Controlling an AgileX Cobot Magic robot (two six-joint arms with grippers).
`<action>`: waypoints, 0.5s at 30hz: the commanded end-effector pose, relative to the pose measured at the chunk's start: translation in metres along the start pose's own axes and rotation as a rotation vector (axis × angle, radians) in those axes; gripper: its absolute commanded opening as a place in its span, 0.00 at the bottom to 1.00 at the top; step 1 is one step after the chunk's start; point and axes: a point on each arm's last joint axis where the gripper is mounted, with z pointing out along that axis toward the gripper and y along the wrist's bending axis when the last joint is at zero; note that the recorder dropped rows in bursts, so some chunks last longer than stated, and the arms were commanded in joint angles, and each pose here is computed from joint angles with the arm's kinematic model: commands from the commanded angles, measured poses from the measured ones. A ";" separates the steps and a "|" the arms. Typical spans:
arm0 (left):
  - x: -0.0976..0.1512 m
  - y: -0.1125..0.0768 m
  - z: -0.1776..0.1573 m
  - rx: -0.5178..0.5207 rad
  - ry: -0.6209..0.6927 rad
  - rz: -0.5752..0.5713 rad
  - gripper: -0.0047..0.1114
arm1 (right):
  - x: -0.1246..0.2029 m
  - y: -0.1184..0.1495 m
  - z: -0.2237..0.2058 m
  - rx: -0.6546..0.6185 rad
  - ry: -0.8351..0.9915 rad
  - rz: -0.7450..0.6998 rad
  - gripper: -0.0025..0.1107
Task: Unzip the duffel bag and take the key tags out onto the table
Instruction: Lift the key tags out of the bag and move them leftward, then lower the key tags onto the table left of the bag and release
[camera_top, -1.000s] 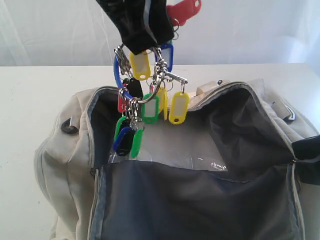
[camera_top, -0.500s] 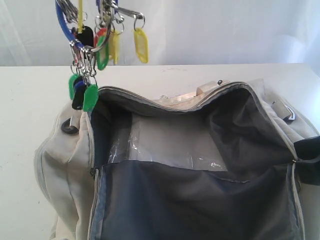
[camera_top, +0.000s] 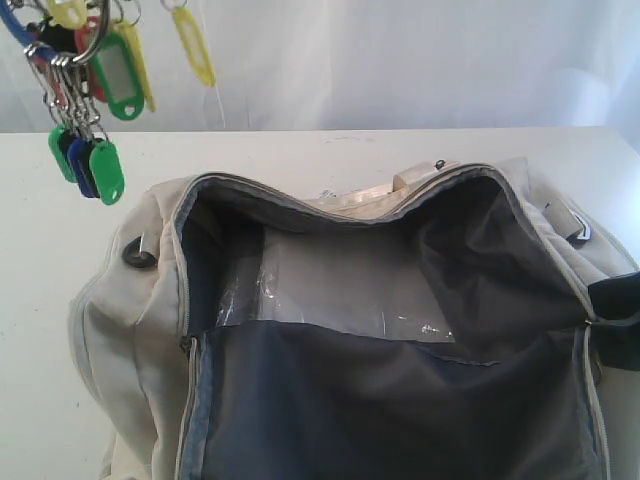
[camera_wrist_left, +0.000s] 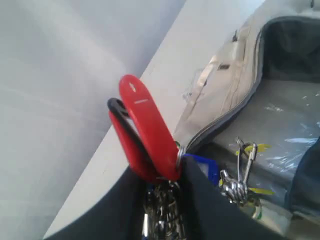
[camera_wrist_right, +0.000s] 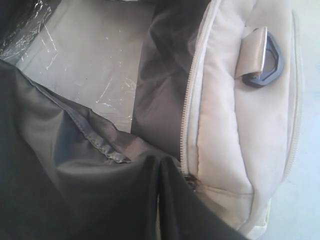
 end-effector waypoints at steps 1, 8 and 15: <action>0.029 -0.002 0.004 -0.069 0.179 -0.014 0.04 | 0.001 0.001 0.000 -0.003 -0.002 -0.008 0.02; 0.064 -0.012 0.030 -0.086 0.355 0.023 0.04 | 0.001 0.001 0.000 -0.003 -0.002 -0.008 0.02; 0.121 -0.011 0.067 -0.043 0.621 -0.110 0.04 | 0.001 0.001 0.000 -0.005 -0.003 -0.006 0.02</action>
